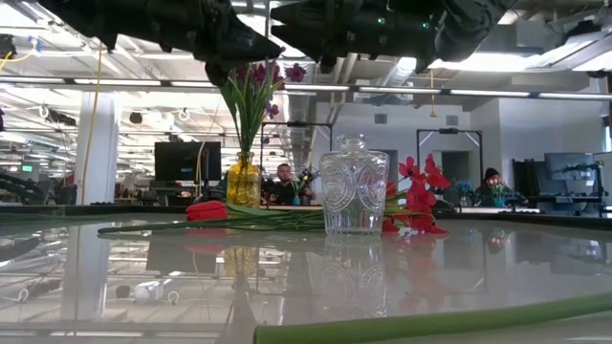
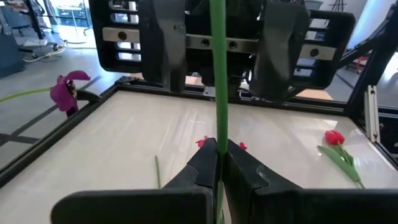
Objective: Sort flowers into vase by color
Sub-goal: Put the purple flower into the yellow vase
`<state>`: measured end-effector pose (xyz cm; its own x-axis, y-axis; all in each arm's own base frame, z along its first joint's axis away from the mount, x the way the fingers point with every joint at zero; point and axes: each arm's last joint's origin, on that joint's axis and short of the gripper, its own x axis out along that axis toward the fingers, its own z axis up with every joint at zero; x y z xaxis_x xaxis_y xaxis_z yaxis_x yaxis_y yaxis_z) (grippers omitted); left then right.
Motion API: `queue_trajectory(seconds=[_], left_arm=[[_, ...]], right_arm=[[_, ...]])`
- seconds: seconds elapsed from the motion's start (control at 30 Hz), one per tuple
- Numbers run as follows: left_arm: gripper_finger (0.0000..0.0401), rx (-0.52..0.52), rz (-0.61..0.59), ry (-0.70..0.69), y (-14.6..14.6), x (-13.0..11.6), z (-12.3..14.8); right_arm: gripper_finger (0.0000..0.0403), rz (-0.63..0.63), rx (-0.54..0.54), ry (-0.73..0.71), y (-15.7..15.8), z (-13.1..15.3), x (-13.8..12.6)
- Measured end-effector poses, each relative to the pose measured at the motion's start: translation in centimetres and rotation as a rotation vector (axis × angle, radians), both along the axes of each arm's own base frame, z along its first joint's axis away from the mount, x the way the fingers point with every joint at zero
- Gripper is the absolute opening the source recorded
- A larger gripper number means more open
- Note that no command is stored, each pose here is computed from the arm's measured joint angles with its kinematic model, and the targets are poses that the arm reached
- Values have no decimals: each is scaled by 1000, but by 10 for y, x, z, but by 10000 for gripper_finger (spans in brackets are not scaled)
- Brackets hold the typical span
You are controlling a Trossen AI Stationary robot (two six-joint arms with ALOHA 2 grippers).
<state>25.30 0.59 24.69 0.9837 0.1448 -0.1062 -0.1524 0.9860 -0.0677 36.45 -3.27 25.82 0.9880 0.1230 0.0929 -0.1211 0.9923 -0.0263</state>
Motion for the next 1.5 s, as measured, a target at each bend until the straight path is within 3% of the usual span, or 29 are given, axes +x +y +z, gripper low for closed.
queue_trajectory(seconds=[0.17,0.4,0.57,0.83,0.97,1.1,1.27,1.4,1.5], left_arm=[[0,-9,1,33,0,5,-9],[0,-27,4,46,0,12,-17],[0,-33,5,45,0,12,-17],[5,-33,10,49,0,12,-18],[28,-21,64,90,2,10,-20],[67,-4,92,161,3,0,-19],[116,13,125,247,3,-20,-12],[134,67,307,342,8,-36,-13],[137,106,453,394,14,-41,-16]], right_arm=[[232,2,-13,-5,0,0,0],[214,3,-23,-2,1,0,0],[164,3,-22,8,1,-1,0],[21,-18,-25,8,0,-1,0],[21,-25,-39,23,-1,1,-3],[17,-51,-57,-20,-6,14,-25],[17,-218,-55,-119,-19,20,-70],[17,-454,-15,-214,-34,9,-100],[17,-601,38,-275,-48,-1,-104]])
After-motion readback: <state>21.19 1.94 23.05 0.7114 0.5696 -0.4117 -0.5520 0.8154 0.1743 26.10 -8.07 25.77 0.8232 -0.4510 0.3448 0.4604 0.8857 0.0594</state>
